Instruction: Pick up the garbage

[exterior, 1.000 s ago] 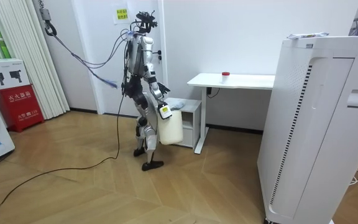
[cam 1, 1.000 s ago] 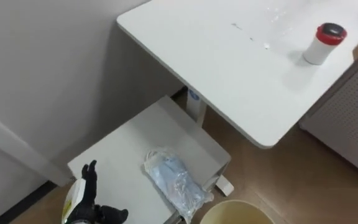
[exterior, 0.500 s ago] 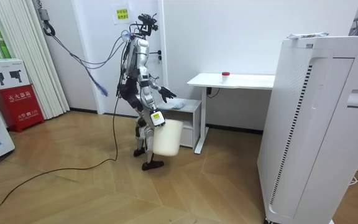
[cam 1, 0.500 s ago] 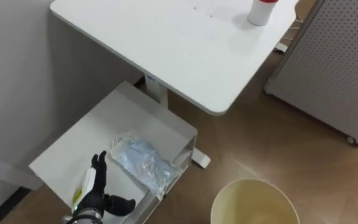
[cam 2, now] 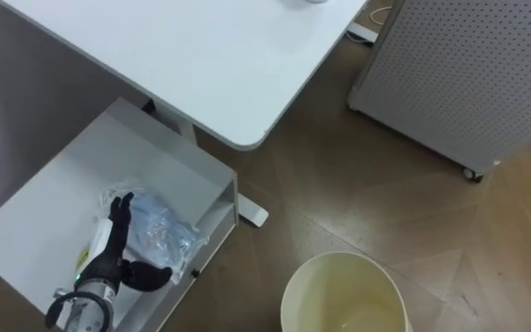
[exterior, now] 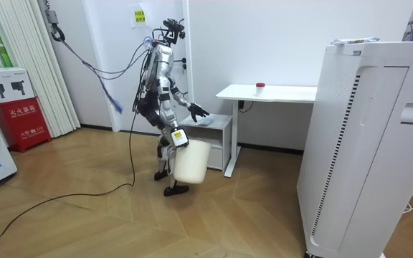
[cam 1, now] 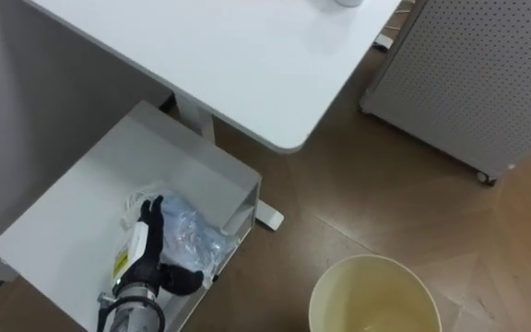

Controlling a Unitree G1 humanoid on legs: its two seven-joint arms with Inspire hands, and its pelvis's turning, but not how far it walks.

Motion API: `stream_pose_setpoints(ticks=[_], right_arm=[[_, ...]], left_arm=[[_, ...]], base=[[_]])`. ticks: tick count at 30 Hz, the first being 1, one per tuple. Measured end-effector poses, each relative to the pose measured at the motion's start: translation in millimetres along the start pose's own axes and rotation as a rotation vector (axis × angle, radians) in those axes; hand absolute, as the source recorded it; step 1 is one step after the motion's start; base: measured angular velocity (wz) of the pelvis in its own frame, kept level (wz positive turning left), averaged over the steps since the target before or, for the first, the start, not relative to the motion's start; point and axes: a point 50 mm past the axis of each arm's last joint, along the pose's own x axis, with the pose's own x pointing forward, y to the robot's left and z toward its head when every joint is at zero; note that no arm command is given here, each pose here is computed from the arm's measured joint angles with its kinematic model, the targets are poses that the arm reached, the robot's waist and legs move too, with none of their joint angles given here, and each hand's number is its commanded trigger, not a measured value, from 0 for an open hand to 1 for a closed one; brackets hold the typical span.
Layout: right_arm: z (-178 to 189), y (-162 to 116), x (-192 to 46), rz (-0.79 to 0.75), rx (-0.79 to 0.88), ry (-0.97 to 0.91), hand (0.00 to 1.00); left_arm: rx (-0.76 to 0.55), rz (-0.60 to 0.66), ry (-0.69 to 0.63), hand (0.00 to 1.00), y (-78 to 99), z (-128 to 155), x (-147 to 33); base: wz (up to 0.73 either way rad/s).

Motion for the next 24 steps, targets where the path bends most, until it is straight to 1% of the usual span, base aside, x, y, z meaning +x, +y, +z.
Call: stream_pose_setpoints(ticks=[11,17,21,22,23,24], right_arm=[[-6,0,-1,0.009,0.076,0.037,1.00],[-7,0,-1,0.009,0.083,0.047,1.00],[-8,0,-1,0.010,0.088,0.059,1.00],[-8,0,-1,0.010,0.090,0.059,1.00],[-8,0,-1,0.010,0.090,0.060,1.00],[-9,0,-1,0.010,0.090,0.060,1.00]], left_arm=[[0.051,0.001,-0.021,0.00,1.4,2,1.9],[0.101,-0.033,0.016,0.00,-0.3,-6,-0.1],[0.148,-0.080,0.035,0.00,-1.6,-13,-1.8],[0.165,-0.092,0.041,0.20,-1.5,-14,-1.6],[0.188,-0.100,0.041,0.68,-1.0,-15,-0.9],[0.197,-0.103,0.041,0.98,-0.7,-15,-0.7]], base=[[-0.01],[0.00],[0.00],[0.00],[0.00],[0.00]])
